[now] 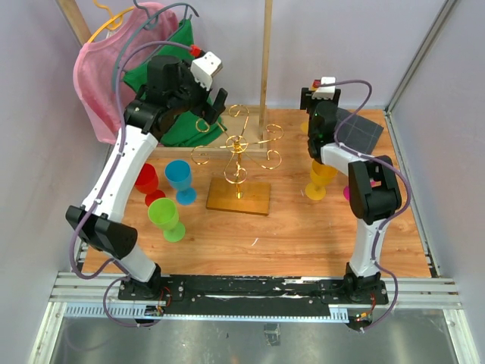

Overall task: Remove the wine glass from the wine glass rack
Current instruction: Place the wine glass at the center of the board.

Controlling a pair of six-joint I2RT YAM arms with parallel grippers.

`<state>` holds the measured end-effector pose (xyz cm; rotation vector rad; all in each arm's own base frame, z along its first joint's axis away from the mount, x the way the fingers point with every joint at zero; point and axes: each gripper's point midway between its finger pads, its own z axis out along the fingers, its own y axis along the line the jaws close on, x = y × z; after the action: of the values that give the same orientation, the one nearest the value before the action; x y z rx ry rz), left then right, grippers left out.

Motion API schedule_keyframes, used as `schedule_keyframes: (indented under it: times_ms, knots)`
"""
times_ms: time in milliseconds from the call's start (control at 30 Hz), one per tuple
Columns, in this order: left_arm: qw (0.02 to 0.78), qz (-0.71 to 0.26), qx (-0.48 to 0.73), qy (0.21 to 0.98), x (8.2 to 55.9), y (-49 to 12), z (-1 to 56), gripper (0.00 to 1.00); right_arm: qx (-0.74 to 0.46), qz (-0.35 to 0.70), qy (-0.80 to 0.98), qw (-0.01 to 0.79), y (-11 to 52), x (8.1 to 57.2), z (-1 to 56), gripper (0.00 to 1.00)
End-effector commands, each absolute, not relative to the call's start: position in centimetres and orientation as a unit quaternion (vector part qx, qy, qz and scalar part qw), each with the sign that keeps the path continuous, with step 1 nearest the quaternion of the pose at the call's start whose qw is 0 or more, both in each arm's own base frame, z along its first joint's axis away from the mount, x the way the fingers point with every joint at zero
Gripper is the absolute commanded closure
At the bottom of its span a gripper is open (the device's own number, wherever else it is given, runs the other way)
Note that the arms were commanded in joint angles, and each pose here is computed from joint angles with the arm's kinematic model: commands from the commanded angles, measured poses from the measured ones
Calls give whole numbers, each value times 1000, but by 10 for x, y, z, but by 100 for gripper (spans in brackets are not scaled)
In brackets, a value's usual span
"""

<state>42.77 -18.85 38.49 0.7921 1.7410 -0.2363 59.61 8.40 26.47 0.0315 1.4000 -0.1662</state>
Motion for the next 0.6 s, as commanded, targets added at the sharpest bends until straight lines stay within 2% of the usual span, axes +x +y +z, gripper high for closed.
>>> schedule_keyframes:
  times_ms: [0,567]
  knots:
    - [564,-103,350,741,435,-197,375,1,33,-84,602,793,90,593,268,51]
    - [554,-103,355,746,438,-198,368,1,-4,-100,598,795,136,588,249,52]
